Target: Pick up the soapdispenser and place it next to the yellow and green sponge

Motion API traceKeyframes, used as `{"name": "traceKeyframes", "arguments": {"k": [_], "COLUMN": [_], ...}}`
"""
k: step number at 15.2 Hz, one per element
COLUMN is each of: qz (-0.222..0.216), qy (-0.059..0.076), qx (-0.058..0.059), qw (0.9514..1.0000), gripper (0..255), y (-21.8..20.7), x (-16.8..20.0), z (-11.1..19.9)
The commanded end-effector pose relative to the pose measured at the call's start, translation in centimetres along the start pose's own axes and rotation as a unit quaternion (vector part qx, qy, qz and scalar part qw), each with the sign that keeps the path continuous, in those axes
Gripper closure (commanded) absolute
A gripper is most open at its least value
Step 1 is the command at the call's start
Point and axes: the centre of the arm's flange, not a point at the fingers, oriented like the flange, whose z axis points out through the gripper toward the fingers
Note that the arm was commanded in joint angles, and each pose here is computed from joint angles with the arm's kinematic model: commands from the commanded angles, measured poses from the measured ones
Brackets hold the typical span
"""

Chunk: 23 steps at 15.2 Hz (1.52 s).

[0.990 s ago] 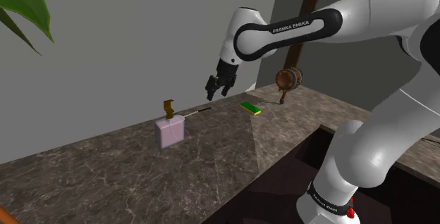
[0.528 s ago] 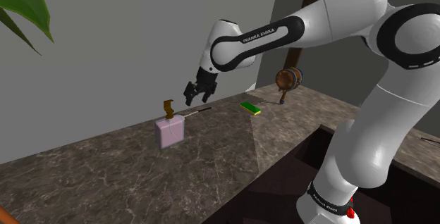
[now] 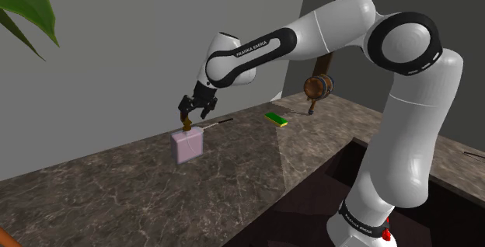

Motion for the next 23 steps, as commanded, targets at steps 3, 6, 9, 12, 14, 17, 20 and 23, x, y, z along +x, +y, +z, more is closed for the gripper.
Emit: {"name": "traceKeyframes", "arguments": {"k": [3, 6, 9, 12, 14, 17, 20, 23], "qz": [0.001, 0.001, 0.001, 0.001, 0.001, 0.001, 0.001, 0.001], "qy": [0.001, 0.001, 0.001, 0.001, 0.001, 0.001, 0.001, 0.001], "qx": [0.002, 0.002, 0.002, 0.002, 0.002, 0.002, 0.002, 0.002], "qw": [1.0000, 1.0000, 1.0000, 1.0000, 1.0000, 1.0000, 1.0000, 1.0000], "gripper": [0, 0, 0, 0, 0, 255, 255, 255], "y": [-0.2, -0.2, -0.2, -0.2, -0.2, -0.2, -0.2, -0.2], "x": [0.3, 0.3, 0.3, 0.3, 0.3, 0.3, 0.3, 0.3], "z": [2.1, 4.0, 4.0, 4.0, 3.9, 3.9, 4.0, 4.0]}}
